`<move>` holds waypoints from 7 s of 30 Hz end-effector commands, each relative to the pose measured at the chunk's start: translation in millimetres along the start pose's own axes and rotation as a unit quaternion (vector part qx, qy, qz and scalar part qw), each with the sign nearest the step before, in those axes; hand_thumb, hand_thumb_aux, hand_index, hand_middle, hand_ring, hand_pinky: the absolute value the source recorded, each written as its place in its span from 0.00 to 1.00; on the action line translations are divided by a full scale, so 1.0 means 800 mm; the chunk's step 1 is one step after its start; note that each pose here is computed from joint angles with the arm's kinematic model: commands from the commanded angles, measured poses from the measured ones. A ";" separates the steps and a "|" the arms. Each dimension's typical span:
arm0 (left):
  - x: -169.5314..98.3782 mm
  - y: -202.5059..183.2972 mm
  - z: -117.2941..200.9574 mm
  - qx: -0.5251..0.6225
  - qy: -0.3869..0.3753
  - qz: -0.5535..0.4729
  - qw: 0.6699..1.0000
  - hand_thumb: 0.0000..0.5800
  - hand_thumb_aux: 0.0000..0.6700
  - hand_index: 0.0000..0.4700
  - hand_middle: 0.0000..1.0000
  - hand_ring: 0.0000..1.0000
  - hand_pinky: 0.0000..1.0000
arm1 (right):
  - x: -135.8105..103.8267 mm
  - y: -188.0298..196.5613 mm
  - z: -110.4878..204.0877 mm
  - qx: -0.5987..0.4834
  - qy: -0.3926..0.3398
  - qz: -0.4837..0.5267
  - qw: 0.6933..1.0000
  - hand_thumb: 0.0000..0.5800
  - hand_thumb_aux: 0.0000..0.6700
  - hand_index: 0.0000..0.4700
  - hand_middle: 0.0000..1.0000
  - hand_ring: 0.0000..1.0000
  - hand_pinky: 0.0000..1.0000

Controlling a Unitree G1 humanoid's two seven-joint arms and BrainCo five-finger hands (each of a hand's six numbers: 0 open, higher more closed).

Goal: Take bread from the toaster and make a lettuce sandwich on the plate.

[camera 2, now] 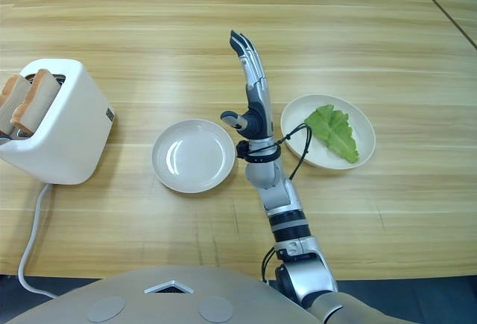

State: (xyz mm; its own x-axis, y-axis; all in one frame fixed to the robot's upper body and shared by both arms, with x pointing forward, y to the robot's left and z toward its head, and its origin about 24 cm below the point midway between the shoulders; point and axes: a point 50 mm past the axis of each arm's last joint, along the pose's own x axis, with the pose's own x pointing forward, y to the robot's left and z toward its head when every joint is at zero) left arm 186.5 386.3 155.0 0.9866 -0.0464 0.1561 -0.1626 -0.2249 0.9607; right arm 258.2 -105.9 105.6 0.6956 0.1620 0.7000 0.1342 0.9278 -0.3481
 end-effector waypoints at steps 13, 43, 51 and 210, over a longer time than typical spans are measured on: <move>0.017 -0.010 -0.001 0.000 0.028 -0.017 0.999 0.00 0.00 0.00 0.00 0.00 0.00 | -0.001 0.003 -0.003 0.000 0.006 0.005 1.000 0.00 0.00 0.00 0.00 0.00 0.00; 0.030 -0.026 0.021 -0.077 0.012 -0.035 0.996 1.00 1.00 1.00 0.00 0.00 0.00 | -0.005 0.003 -0.008 -0.008 0.011 0.013 1.000 0.00 0.00 0.00 0.00 0.00 0.00; 0.040 0.013 0.025 -0.102 0.003 0.081 0.991 1.00 1.00 1.00 0.00 0.00 0.00 | -0.007 0.004 -0.009 -0.010 0.013 0.014 1.000 0.00 0.00 0.00 0.00 0.00 0.00; 0.106 0.036 0.255 -0.514 -0.241 0.025 0.823 0.00 0.00 0.00 0.00 0.00 0.00 | -0.086 -0.279 -0.150 -0.558 0.350 0.294 0.693 0.00 0.00 0.00 0.00 0.00 0.00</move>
State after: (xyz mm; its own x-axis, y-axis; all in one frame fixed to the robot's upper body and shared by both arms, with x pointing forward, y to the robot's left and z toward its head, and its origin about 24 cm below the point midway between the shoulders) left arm 263.0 177.8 150.1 0.8221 -0.4555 0.3415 0.1301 0.7343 0.6662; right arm 265.1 -361.1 60.9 0.9838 -0.1611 -0.0788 -0.1001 -0.1285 -0.9866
